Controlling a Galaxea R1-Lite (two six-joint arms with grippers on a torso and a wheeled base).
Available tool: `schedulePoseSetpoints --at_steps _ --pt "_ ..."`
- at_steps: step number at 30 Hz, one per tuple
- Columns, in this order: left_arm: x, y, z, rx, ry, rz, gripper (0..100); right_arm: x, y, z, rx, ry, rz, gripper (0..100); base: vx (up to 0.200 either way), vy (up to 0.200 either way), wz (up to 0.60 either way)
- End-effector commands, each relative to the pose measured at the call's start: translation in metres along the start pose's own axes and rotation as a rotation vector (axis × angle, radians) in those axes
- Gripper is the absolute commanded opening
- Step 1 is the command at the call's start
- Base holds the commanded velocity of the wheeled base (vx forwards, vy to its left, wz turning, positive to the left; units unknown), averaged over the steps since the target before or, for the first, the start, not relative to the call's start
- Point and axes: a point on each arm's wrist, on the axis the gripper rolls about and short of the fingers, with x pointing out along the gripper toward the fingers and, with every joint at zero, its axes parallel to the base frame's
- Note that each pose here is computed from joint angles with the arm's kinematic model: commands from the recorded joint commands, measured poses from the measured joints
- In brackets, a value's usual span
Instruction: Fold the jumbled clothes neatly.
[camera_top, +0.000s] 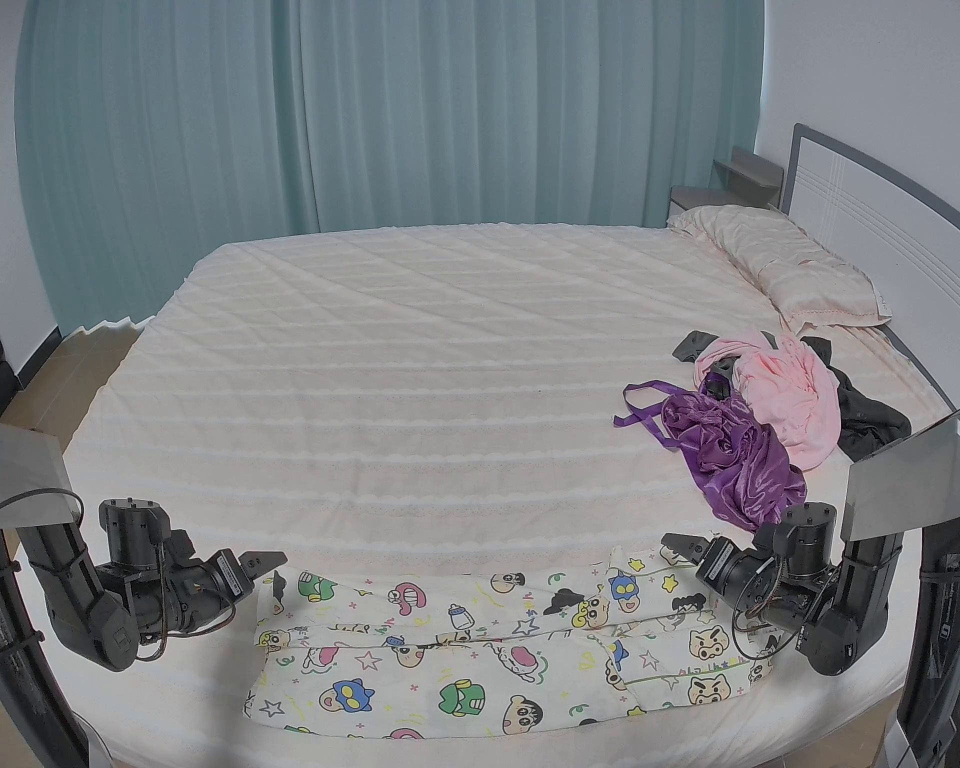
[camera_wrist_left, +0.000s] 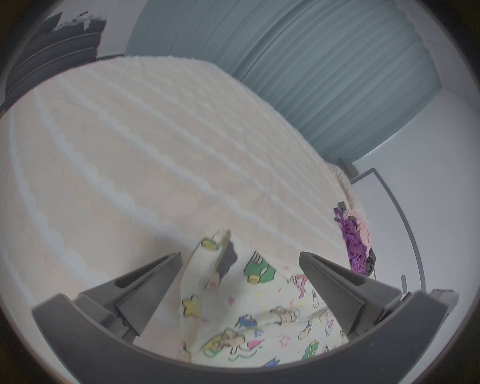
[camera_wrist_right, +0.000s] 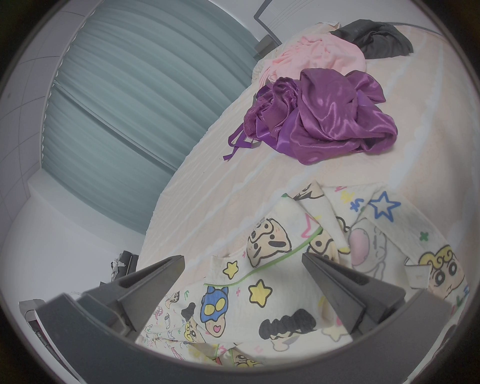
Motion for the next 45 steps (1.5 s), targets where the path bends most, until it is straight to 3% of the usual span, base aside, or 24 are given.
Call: schedulePoseSetpoints --at_steps 1,2,6,11,19,27,45 --pt "-0.010 -0.025 0.014 -0.007 0.010 -0.029 100 -0.006 0.001 -0.001 0.001 -0.003 -0.009 100 0.000 0.000 0.00" --pt "-0.010 -0.028 0.015 -0.029 0.070 0.002 100 -0.009 0.000 -0.002 0.002 0.002 -0.015 100 0.000 0.000 0.00" --pt "-0.011 -0.029 0.017 -0.064 0.168 0.069 100 -0.011 -0.002 -0.004 0.003 0.010 -0.024 100 0.000 0.000 0.00" --pt "-0.011 -0.027 0.012 -0.091 0.260 0.026 100 -0.012 -0.001 -0.005 0.000 0.017 -0.023 100 0.000 0.000 0.00" --pt "-0.006 -0.023 0.008 -0.086 0.285 0.032 100 -0.013 -0.002 -0.006 0.001 0.021 -0.028 100 0.000 0.000 0.00" --pt "-0.005 -0.013 -0.002 -0.006 0.330 0.058 100 -0.013 -0.001 -0.006 -0.001 0.022 -0.027 100 0.000 0.000 0.00" --pt "0.006 -0.009 -0.011 -0.005 0.378 0.076 100 -0.013 -0.001 -0.006 -0.001 0.022 -0.027 100 0.000 0.000 0.00"
